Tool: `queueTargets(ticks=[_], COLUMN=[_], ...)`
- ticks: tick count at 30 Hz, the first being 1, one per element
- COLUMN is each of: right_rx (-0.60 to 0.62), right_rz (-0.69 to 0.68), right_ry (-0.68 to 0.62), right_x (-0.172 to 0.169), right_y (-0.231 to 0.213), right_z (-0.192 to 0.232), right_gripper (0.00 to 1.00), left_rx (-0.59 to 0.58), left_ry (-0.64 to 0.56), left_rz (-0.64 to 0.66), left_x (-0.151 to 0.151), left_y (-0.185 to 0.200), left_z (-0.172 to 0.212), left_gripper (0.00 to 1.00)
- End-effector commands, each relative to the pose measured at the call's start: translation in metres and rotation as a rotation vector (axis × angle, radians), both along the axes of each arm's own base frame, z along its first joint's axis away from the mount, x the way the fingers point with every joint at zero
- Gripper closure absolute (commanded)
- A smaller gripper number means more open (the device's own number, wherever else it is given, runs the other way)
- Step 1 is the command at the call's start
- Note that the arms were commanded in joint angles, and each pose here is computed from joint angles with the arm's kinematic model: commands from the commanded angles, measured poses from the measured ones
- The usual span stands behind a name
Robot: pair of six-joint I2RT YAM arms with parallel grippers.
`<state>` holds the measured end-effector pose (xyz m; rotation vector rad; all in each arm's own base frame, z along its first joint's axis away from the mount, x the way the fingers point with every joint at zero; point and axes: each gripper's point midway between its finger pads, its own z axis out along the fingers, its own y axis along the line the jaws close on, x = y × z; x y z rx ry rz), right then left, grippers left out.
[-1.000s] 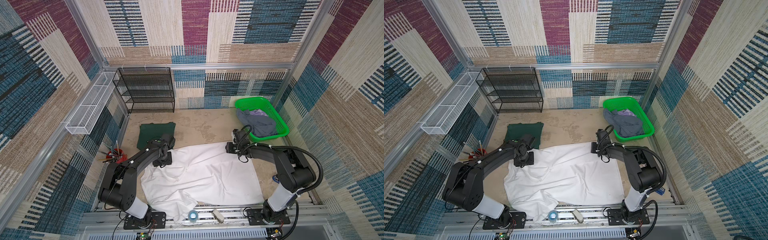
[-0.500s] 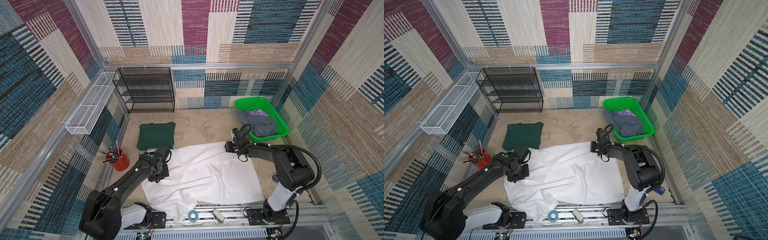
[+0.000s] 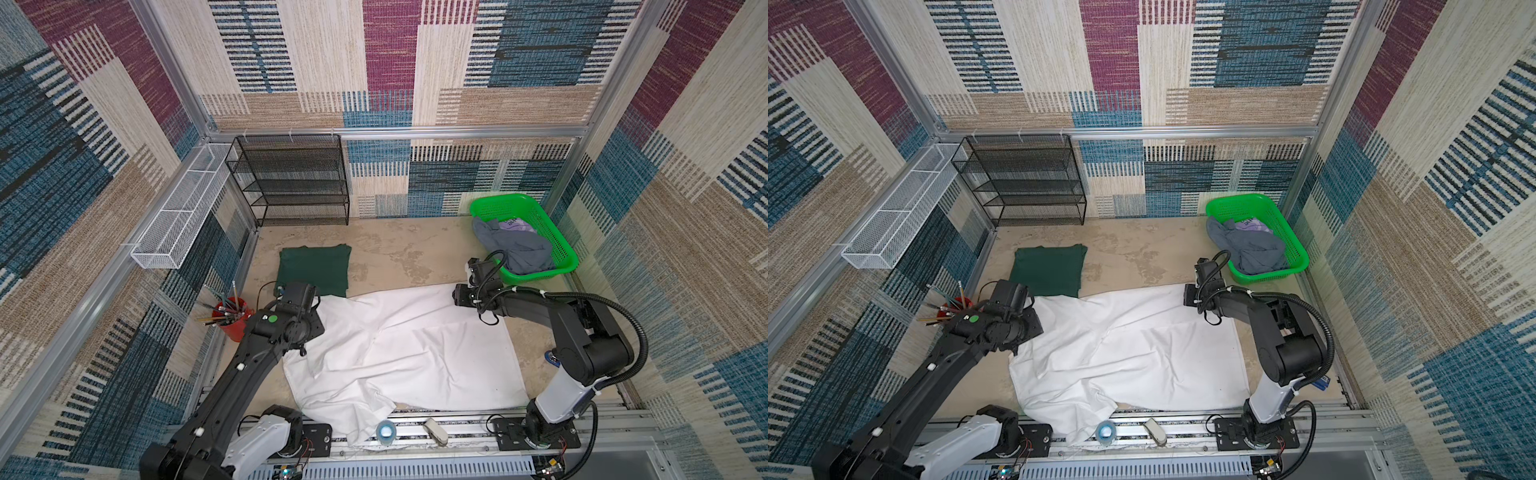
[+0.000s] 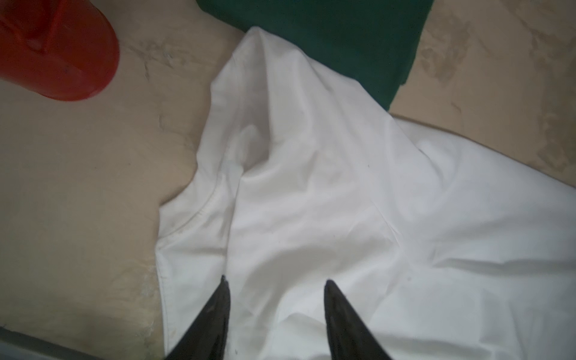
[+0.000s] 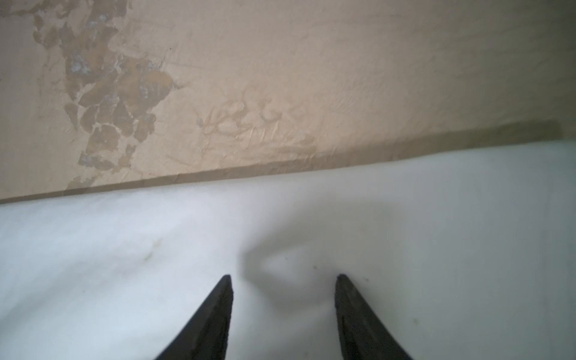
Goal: Fold and stack the t-shirts
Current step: 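Grasp the far edge with both grippers and pull it toward the robot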
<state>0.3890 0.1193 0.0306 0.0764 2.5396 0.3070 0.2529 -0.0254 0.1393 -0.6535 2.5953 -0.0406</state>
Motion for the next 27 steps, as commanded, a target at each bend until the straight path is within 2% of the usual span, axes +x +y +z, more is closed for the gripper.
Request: queueTargets(ticks=[1, 5, 10, 24, 27], right_rx=[-0.036, -0.032, -0.025, -0.029, -0.030], right_rz=[-0.014, -0.012, -0.005, 0.005, 0.003], right_ry=[0.116, 0.121, 0.130, 0.140, 0.135], right_x=[-0.025, -0.027, -0.029, -0.026, -0.026], right_y=[-0.009, -0.009, -0.007, -0.006, -0.006], right_z=[-0.017, -0.018, -0.021, -0.022, -0.021], right_gripper=[0.45, 0.45, 0.45, 0.46, 0.46], left_rx=[0.013, -0.028, -0.078, -0.031, -0.032], left_ry=[-0.096, -0.077, -0.005, 0.099, 0.082], left_rz=[-0.026, 0.018, 0.036, 0.104, 0.100], left_x=[0.059, 0.105, 0.133, 0.123, 0.127], left_y=[0.013, 0.026, 0.029, 0.044, 0.048], left_z=[0.006, -0.015, -0.051, -0.092, -0.093], left_gripper=[0.50, 0.53, 0.57, 0.61, 0.85])
